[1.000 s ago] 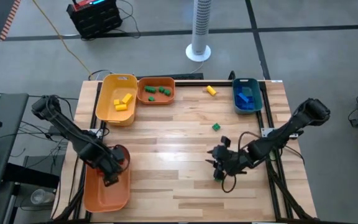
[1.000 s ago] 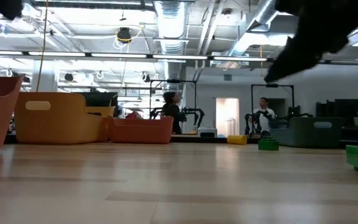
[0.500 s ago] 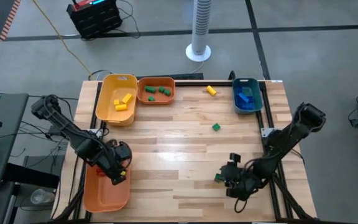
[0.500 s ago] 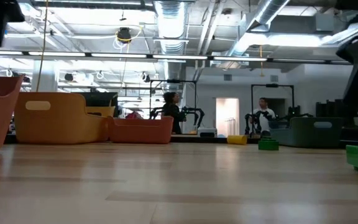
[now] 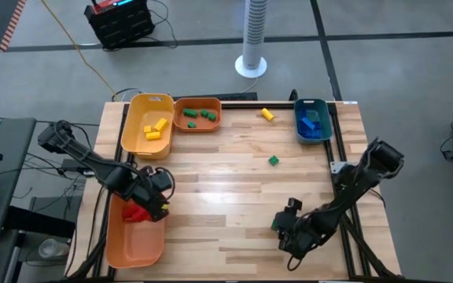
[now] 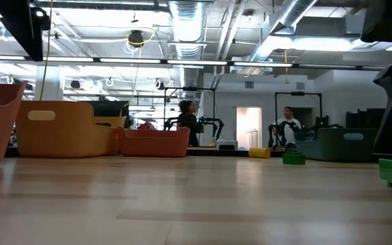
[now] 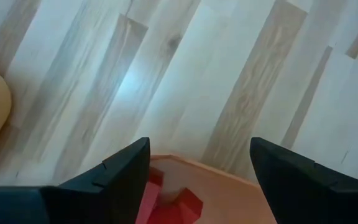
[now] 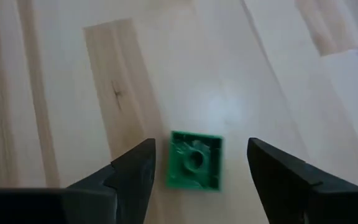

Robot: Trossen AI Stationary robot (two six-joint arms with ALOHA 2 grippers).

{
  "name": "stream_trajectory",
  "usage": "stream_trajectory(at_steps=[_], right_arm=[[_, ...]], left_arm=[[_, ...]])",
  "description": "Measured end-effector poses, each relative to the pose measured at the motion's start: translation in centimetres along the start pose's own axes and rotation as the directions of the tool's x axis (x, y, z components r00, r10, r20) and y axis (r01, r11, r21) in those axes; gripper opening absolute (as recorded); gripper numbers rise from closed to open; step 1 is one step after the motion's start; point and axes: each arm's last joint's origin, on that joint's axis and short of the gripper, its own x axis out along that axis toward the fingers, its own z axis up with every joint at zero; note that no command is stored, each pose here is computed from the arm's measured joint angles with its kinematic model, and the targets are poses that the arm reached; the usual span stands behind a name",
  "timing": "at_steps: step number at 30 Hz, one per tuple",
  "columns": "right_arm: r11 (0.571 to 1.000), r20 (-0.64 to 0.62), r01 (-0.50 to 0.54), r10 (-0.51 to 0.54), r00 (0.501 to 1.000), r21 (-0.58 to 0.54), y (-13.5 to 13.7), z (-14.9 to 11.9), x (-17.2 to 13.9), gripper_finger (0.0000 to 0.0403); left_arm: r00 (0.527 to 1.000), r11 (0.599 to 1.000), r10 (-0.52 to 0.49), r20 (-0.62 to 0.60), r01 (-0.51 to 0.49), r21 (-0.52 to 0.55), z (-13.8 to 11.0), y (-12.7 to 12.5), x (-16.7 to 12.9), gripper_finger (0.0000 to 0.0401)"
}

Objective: Sort blocks
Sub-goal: Put the green game piece into the top orange bin

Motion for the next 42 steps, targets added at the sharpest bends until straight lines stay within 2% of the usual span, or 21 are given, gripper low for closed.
stream_trajectory(at_steps=[9, 19, 22, 27, 29, 31, 33, 36, 39, 42], right_arm=[[0.992, -0.071, 0.116, -0.119, 0.990, -0.047, 1.8, -0.4, 1.7, 0.0266], [0.992, -0.072, 0.115, -0.118, 0.990, -0.046, 2.0, -0.6, 2.0, 0.0261], [0.992, -0.073, 0.118, -0.122, 0.990, -0.046, 2.0, -0.6, 2.0, 0.0233], [0.991, -0.075, 0.128, -0.131, 0.989, -0.035, 1.7, -0.2, 2.2, 0.0142], [0.990, -0.076, 0.135, -0.137, 0.988, -0.036, 1.5, 0.1, 2.4, 0.0110], [0.989, -0.077, 0.141, -0.144, 0.987, -0.050, 1.1, 0.6, 2.6, 0.0101], [0.987, -0.077, 0.145, -0.150, 0.986, -0.061, 0.6, 1.3, 2.7, 0.0101], [0.984, -0.050, 0.164, -0.168, 0.985, -0.073, -0.8, 3.2, 2.5, 0.0101], [0.981, 0.037, 0.187, -0.185, 0.982, -0.060, -2.6, 5.8, 1.9, 0.0108], [0.984, 0.163, 0.172, -0.163, 0.973, -0.044, -4.0, 8.8, 1.0, 0.0113]], left_arm=[[1.000, 1.000, -0.006, -0.017, 0.006, -0.014, 0.2, 0.2, 0.1, 0.0270], [1.000, 1.000, -0.009, -0.021, 0.009, -0.014, 0.2, 0.2, 0.1, 0.0270], [1.000, 1.000, -0.011, -0.024, 0.011, -0.014, 0.2, 0.2, 0.1, 0.0270], [1.000, 1.000, -0.006, -0.011, 0.006, 0.025, 0.3, 0.2, 0.1, 0.0270], [0.999, 0.997, 0.017, 0.032, -0.019, 0.069, 0.4, 0.2, 0.1, 0.0270], [0.992, 0.987, 0.066, 0.104, -0.080, 0.137, 0.6, 0.3, 0.1, 0.0270], [0.973, 0.958, 0.122, 0.198, -0.167, 0.232, 1.0, 0.4, 0.0, 0.0270], [0.919, 0.877, 0.199, 0.341, -0.322, 0.356, 1.4, 0.5, 0.0, 0.0270], [0.850, 0.752, 0.256, 0.461, -0.474, 0.458, 1.8, 0.3, 0.5, 0.0270], [0.766, 0.617, 0.305, 0.565, -0.611, 0.496, 2.0, -0.1, 1.5, 0.0270]])
